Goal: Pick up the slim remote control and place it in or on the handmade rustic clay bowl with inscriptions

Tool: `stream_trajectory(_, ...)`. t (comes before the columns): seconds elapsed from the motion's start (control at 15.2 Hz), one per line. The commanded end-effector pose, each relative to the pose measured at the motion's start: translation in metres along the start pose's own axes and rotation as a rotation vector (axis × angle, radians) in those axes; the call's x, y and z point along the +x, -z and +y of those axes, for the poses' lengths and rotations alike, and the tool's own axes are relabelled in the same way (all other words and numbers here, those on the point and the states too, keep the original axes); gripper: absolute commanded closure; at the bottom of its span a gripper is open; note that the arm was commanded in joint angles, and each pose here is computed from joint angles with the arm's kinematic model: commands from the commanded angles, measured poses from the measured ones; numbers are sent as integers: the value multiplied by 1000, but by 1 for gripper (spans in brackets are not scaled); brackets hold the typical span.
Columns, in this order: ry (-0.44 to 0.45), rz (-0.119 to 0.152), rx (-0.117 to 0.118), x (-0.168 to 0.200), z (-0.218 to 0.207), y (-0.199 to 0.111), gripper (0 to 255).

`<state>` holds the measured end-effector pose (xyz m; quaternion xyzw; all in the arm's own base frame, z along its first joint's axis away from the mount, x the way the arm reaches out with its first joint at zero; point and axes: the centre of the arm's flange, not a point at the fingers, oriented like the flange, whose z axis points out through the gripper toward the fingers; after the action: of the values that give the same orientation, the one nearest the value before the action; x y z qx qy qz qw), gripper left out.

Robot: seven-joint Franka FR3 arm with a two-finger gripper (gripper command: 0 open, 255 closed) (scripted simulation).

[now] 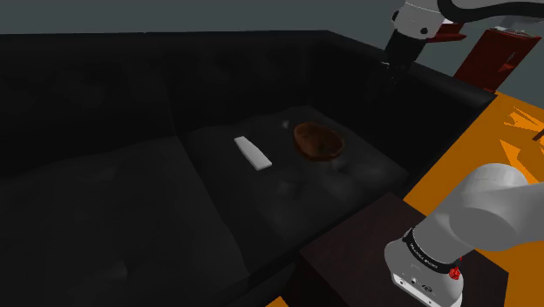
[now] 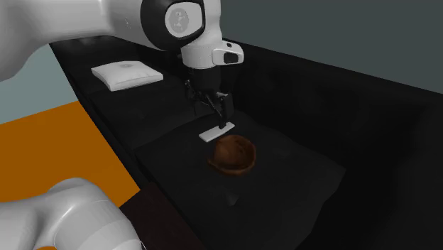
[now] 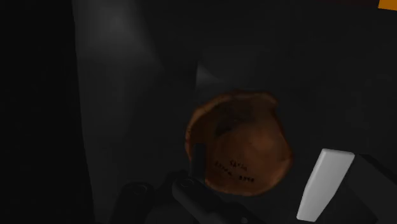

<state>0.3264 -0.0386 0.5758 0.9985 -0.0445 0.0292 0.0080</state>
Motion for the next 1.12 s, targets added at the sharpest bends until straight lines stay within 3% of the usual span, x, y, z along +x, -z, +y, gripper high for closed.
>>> stream_trajectory(0.0,0,0,0,0,0,0,0)
stream_trajectory(1.06,-37,-73,5,136,-106,-133,0)
